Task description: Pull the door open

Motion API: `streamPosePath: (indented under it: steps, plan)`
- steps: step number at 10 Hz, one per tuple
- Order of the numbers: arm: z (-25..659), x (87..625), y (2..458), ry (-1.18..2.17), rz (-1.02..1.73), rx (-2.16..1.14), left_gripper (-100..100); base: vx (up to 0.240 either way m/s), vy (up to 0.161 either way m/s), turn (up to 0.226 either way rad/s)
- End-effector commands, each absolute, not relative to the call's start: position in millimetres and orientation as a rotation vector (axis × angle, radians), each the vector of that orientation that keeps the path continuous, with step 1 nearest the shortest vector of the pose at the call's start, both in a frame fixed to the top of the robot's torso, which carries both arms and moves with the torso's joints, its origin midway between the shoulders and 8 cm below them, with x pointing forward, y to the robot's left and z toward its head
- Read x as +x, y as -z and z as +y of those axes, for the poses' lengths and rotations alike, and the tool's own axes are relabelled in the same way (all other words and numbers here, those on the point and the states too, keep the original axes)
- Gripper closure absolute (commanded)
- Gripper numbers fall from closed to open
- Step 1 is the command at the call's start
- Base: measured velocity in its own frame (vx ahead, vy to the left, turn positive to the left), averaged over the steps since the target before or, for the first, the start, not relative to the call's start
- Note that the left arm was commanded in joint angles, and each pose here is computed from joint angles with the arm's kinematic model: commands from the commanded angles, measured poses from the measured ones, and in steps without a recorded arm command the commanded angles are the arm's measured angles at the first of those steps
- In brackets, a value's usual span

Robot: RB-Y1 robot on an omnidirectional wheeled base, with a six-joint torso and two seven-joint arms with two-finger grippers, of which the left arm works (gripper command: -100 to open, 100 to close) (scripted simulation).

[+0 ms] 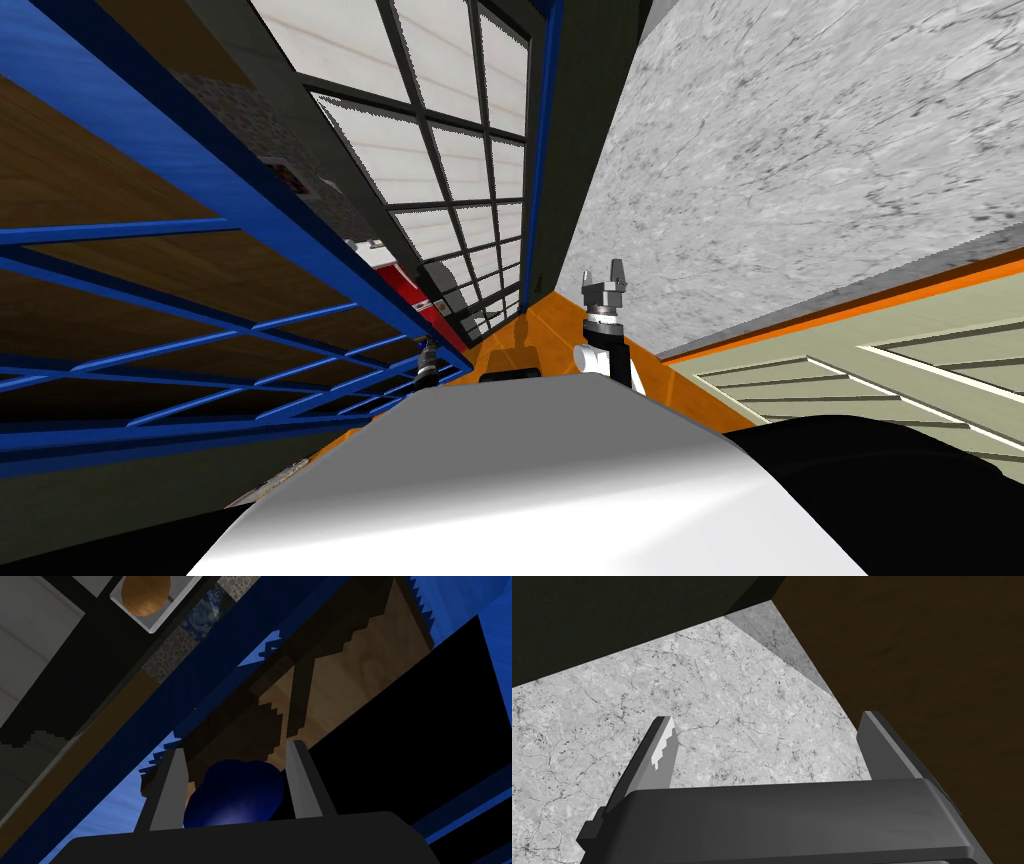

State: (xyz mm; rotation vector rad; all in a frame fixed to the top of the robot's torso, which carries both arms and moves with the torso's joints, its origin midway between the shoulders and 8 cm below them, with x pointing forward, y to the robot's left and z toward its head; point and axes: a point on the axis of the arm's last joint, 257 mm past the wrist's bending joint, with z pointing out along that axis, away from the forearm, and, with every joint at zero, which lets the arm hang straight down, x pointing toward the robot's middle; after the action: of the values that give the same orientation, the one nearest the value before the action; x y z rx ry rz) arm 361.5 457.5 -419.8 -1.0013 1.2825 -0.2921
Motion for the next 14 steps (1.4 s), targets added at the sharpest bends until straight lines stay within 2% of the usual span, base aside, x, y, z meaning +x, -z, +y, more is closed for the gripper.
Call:
streamPosePath:
  steps: [1,14]
  plan:
    - [476.2,353.5,413.8,0.286,1.248,-1.023,100,-0.033,0.008,-0.019]
    - [468.0,368.0,407.0,0.588,1.065,-1.22,100,-0.037,0.007,-0.031]
